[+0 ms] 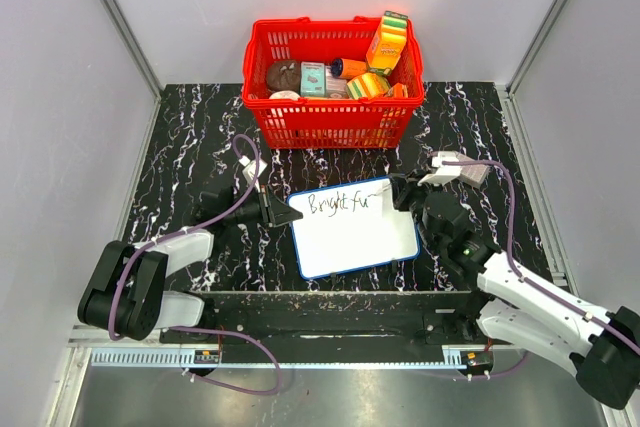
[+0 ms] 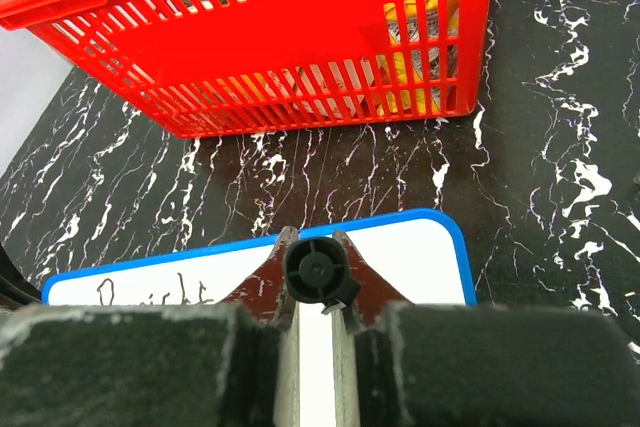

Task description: Write a sentence on the whiteboard

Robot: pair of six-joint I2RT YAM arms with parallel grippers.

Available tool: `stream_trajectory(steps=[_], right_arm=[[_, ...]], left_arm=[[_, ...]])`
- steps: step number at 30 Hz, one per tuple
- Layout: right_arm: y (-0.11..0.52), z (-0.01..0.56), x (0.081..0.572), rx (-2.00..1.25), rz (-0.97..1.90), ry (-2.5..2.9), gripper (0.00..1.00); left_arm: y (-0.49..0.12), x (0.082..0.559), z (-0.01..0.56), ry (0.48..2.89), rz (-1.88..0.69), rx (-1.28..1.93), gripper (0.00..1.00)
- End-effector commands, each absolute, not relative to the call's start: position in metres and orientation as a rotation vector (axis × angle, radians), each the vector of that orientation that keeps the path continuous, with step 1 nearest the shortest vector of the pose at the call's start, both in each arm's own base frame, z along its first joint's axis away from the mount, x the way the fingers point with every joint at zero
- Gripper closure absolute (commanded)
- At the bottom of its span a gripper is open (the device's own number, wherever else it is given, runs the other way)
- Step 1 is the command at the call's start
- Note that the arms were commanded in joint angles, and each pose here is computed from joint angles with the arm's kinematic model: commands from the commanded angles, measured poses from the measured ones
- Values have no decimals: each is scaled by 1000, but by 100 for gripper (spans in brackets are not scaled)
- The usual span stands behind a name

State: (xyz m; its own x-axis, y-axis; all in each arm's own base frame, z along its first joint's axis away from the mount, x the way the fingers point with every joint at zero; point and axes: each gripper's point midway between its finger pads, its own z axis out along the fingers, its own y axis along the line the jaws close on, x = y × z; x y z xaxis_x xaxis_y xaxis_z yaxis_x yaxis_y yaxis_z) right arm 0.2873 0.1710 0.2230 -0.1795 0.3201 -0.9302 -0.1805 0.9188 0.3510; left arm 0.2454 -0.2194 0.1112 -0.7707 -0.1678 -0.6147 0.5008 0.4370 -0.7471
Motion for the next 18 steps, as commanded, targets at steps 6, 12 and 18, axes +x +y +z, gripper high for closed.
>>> stream_trajectory(steps=[6, 12, 18], right_arm=[[168, 247, 286, 135, 484, 1620, 100], [171, 259, 287, 139, 509, 1596, 100], [178, 257, 293, 130, 505, 1605, 100]], left_arm=[[-205, 268, 90, 2078, -1170, 274, 100], [-205, 267, 89, 2079, -1170, 276, 100], [-206, 267, 89, 2081, -1175, 277, 100]])
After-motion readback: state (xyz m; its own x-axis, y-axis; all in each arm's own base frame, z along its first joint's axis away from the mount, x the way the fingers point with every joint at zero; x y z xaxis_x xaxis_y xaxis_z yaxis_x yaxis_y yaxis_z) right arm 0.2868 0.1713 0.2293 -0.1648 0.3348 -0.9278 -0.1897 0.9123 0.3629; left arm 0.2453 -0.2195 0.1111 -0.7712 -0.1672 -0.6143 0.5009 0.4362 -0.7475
